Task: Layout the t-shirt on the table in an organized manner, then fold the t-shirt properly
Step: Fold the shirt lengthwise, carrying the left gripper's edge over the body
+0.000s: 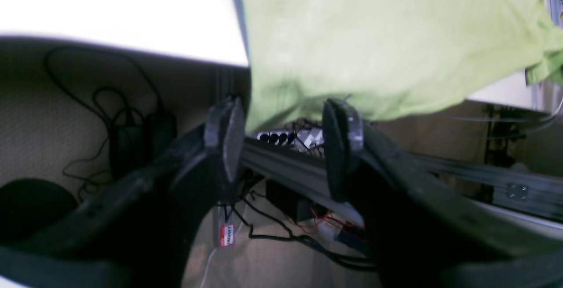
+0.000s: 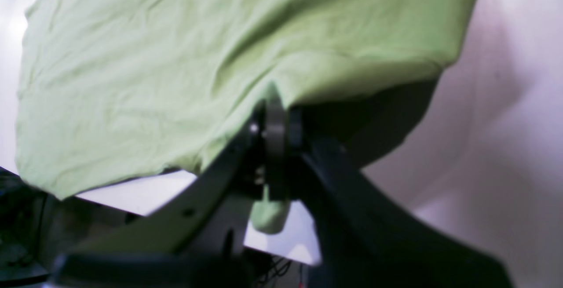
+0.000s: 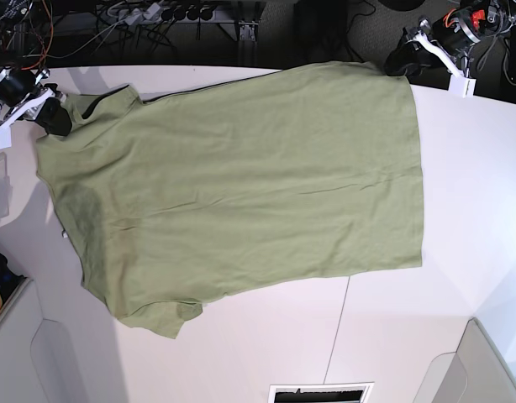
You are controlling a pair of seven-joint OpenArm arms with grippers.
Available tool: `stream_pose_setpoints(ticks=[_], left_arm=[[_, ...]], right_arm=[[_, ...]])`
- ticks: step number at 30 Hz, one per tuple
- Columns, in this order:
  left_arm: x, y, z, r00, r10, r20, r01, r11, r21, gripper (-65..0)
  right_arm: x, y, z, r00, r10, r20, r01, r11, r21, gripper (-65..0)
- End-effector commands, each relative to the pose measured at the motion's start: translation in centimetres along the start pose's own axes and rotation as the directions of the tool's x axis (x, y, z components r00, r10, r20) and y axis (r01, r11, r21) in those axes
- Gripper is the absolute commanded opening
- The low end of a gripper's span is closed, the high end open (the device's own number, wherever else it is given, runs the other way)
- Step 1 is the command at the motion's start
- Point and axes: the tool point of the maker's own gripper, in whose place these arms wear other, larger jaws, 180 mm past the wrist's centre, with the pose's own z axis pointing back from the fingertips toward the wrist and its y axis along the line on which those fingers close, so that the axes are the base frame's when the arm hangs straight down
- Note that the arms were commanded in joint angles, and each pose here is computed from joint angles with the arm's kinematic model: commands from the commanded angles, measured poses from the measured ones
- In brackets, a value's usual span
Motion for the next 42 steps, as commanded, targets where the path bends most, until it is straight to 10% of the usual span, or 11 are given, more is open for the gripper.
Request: stream_pose_setpoints(ticks=[1,9,19,29,42], left_arm=[[1.0,-0.1,0.4,0.999,-0.018,0.032,0.018,1.0,-0.008,-33.4],[1.1,-0.1,0.4,0.999,-0.017,0.036,0.018,1.0,-0.009,-35.5],[1.3,-0.2,0.4,0.999,-0.016,0.045,0.017,1.0,-0.011,-64.7],[-1.9,-1.7,2.3,0.994,0.048,-0.1,-0.058,0.993,-0.099,-65.0],[6.2,-1.8,5.7,0.975,-0.221,-0.006,0.221,0.974,-0.044,-65.0]], right_arm=[[1.6,0.3,0.4,0.998,0.039,0.047,-0.039,0.999,0.012,-65.0],[1.7,0.3,0.4,0.998,0.039,0.052,-0.039,0.999,0.012,-65.0],[1.8,0.3,0.4,0.998,0.039,0.053,-0.04,0.999,0.013,-65.0],[1.9,0.3,0.5,0.998,0.042,0.054,-0.042,0.999,0.014,-65.0],[8.1,0.1,0.8,0.977,0.153,0.148,-0.153,0.988,-0.012,-65.0]])
